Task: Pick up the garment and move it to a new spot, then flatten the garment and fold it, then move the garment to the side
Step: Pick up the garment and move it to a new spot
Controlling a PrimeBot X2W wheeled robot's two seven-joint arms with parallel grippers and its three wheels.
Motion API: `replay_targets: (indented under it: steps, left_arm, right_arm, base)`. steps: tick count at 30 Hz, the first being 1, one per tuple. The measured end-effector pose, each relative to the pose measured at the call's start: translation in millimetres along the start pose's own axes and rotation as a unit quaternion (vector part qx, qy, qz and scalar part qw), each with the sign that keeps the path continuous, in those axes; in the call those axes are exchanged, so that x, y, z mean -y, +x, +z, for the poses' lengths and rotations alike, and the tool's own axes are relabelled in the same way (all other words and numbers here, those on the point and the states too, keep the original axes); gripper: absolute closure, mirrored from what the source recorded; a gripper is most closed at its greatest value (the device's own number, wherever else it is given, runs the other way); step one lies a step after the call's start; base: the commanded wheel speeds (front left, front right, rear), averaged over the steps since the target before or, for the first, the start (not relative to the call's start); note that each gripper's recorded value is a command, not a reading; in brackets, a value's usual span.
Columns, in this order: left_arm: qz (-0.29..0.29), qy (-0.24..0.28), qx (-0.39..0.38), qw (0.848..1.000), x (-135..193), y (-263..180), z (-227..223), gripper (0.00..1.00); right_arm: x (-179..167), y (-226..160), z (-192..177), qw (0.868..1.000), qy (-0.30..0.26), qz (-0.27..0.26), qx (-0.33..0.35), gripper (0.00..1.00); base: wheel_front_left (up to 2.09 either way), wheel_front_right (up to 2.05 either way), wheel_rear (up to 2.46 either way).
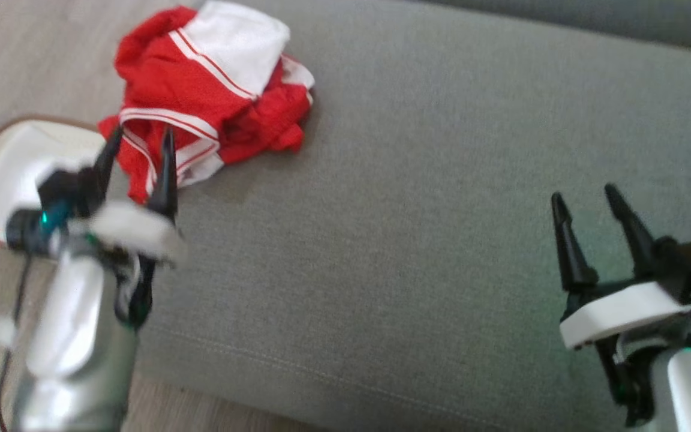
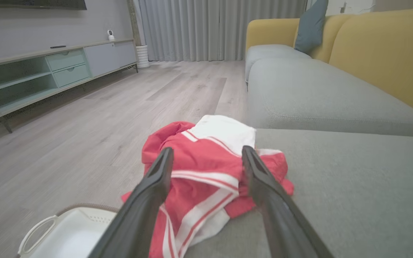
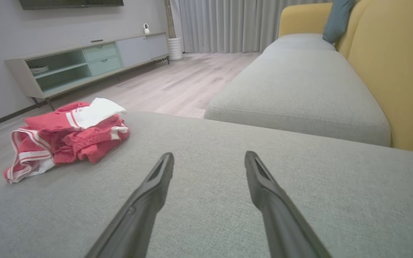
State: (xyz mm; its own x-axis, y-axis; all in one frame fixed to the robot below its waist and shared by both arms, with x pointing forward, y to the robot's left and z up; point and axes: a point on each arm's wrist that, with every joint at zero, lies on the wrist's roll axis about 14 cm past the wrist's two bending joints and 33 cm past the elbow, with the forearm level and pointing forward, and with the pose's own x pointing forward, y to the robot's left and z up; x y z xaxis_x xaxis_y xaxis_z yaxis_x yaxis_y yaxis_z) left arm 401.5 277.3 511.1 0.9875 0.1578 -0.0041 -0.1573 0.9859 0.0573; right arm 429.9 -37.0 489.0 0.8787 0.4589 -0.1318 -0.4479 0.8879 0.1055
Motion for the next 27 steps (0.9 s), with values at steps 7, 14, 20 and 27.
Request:
replay_targets:
  steps: [7,14,20,27]
  left_arm:
    - [-0.02,-0.001,-0.115,0.993,2,71,-37,0.0]
    - [-0.009,0.001,-0.249,0.969,-9,107,-85,0.0]
    - [-0.014,0.003,-0.367,0.93,-5,101,-123,0.0]
    - [-0.03,0.013,-0.415,0.909,3,95,-136,1.0]
  right_arm:
    - [31,22,-25,0.999,-0.009,-0.018,-0.035,0.0]
    - [41,35,-45,0.998,-0.004,-0.018,-0.055,0.0]
    - [54,28,-49,0.997,-0.005,-0.037,-0.063,0.0]
    - [63,23,-44,0.997,-0.004,-0.051,-0.058,0.0]
  base:
    - [0.0,0.0,0.0]
    - [0.0,0.0,0.0]
    - [0.0,0.0,0.0]
    - [0.0,0.0,0.0]
